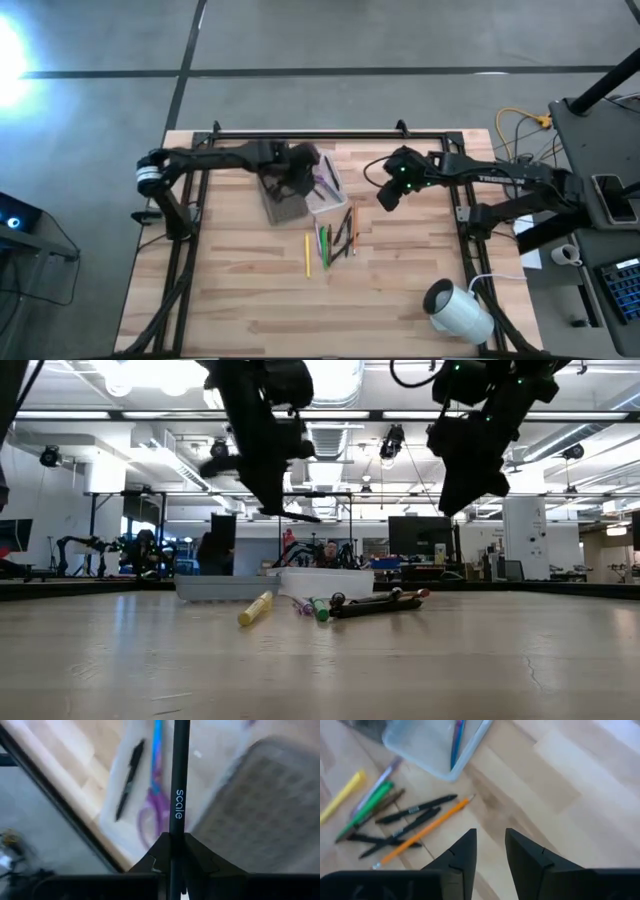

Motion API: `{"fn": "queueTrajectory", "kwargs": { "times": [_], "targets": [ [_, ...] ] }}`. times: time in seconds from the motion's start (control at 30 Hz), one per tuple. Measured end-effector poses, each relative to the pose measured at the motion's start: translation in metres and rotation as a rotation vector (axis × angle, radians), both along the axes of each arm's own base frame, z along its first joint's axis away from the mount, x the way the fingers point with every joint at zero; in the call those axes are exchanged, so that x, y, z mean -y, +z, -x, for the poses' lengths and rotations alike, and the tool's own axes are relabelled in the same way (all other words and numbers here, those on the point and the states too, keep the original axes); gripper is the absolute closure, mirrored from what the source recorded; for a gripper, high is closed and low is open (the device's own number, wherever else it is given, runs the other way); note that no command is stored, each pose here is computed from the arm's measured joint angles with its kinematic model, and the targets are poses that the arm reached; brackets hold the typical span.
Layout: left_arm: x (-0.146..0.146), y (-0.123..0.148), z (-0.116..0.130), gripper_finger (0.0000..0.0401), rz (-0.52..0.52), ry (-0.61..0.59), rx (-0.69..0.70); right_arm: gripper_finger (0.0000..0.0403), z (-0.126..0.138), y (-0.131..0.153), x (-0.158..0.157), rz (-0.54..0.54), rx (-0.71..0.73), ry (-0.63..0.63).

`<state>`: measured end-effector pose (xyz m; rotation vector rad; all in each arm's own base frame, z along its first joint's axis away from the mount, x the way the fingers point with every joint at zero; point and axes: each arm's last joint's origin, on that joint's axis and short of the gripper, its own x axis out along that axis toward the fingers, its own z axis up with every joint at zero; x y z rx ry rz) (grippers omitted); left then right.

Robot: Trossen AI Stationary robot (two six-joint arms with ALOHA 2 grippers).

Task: Pick & place school supplies into a supply box
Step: Put the black pen into the supply box, then put the orange pencil into the supply box

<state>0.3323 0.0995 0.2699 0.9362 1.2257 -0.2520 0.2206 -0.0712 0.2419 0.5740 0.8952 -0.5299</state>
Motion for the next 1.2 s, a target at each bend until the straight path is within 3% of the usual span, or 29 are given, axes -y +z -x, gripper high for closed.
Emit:
{"fn": "queueTrajectory", "kwargs": {
  "times": [0.23, 0.53, 0.9, 1.0, 1.2],
  "targets": [
    [-0.028, -0.023, -0.023, 0.038, -0.064, -0.065, -0.029, 0.0316, 0.004, 0.005, -0.001, -0.014, 0.028, -0.053],
    [-0.039, -0.049, -0.032, 0.0373, -0.033, -0.068, -0.055, 0.0321, 0.003, 0.004, -0.001, -0.043, 0.034, -0.098],
    [-0.037, -0.046, -0.036, 0.031, -0.033, -0.039, 0.001, 0.0317, 0.001, 0.005, 0.0, -0.061, 0.063, -0.133],
    [-0.038, -0.047, -0.036, 0.0299, -0.029, 0.02, 0.005, 0.032, 0.001, 0.005, 0.0, -0.062, 0.063, -0.133],
    [-0.03, -0.025, -0.025, 0.0295, 0.042, 0.266, 0.102, 0.0322, 0.002, 0.003, 0.0, -0.106, 0.071, -0.191]
  ]
}}
